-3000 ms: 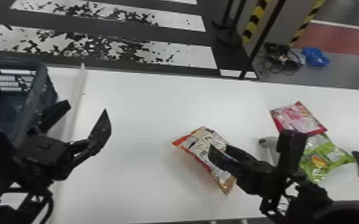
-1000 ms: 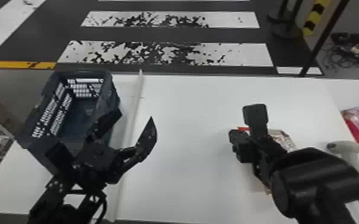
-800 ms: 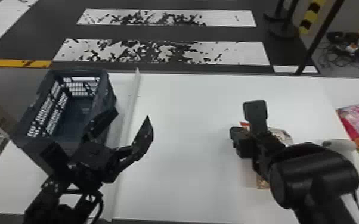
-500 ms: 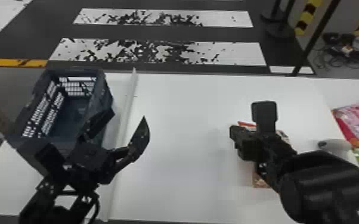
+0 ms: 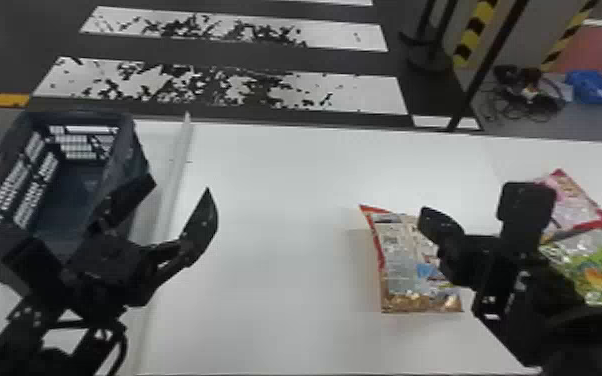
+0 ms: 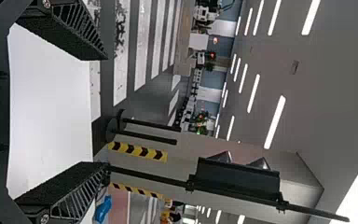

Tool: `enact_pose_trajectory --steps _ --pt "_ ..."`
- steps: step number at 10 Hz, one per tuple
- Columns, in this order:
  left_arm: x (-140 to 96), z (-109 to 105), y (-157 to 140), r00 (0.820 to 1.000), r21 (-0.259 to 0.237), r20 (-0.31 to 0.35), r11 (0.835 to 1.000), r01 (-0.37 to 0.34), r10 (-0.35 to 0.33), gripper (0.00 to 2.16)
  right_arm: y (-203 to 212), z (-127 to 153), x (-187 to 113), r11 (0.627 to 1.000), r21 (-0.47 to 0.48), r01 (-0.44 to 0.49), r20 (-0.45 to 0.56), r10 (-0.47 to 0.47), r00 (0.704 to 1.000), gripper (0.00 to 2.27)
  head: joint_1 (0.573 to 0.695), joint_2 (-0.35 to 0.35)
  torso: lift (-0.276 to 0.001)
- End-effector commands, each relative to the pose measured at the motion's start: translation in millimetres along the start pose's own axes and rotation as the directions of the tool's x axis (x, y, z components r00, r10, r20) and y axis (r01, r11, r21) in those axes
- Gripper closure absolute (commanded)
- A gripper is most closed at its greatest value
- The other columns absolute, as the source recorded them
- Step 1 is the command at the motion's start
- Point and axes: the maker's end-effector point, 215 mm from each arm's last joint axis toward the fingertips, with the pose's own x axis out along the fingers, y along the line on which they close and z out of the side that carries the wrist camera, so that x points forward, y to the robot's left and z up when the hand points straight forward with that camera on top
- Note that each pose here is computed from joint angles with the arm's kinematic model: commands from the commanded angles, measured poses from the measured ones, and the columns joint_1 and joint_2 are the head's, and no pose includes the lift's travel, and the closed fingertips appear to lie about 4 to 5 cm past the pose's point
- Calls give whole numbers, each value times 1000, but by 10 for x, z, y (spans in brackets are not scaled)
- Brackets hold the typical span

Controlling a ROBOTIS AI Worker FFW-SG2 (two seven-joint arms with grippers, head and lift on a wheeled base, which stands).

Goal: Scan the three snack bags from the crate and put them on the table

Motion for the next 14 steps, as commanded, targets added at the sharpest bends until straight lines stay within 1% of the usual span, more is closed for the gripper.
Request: enact_pose_trajectory --steps 1,2,4,6,7,8,10,12,14 --pt "24 -11 -11 1000 -4 -1 1000 -3 3 66 -178 -132 -109 999 16 27 32 -28 999 2243 695 -139 -94" --pt "44 -4 -33 1000 -6 0 1000 -10 10 66 -187 -239 -124 999 36 22 37 -24 999 2243 695 -161 -94" --pt "76 -2 -81 1000 -13 4 1000 -22 22 66 -74 -400 -93 998 58 5 47 -8 999 2243 695 -173 -94" --pt "103 -9 -81 997 -23 7 997 -71 71 66 107 -542 -42 997 77 -21 55 16 998 2243 695 -168 -94" --pt "123 -17 -123 997 -17 6 996 -82 83 66 141 -613 -14 997 77 -23 54 19 998 2243 695 -154 -94" --pt "122 25 -140 995 8 21 995 -102 102 66 114 -676 12 997 78 -19 59 14 998 2243 695 -145 -94" --pt "62 48 -127 993 8 31 993 -114 114 66 -19 -759 110 997 80 -10 87 3 996 2243 695 -149 -94" --pt "-2 38 -64 990 6 32 991 -134 134 66 -90 -917 204 997 79 -4 67 -2 998 2243 695 -157 -94" --pt "-34 81 -30 988 7 49 989 -148 147 66 -47 -1090 290 998 59 -4 58 1 998 2243 695 -154 -94"
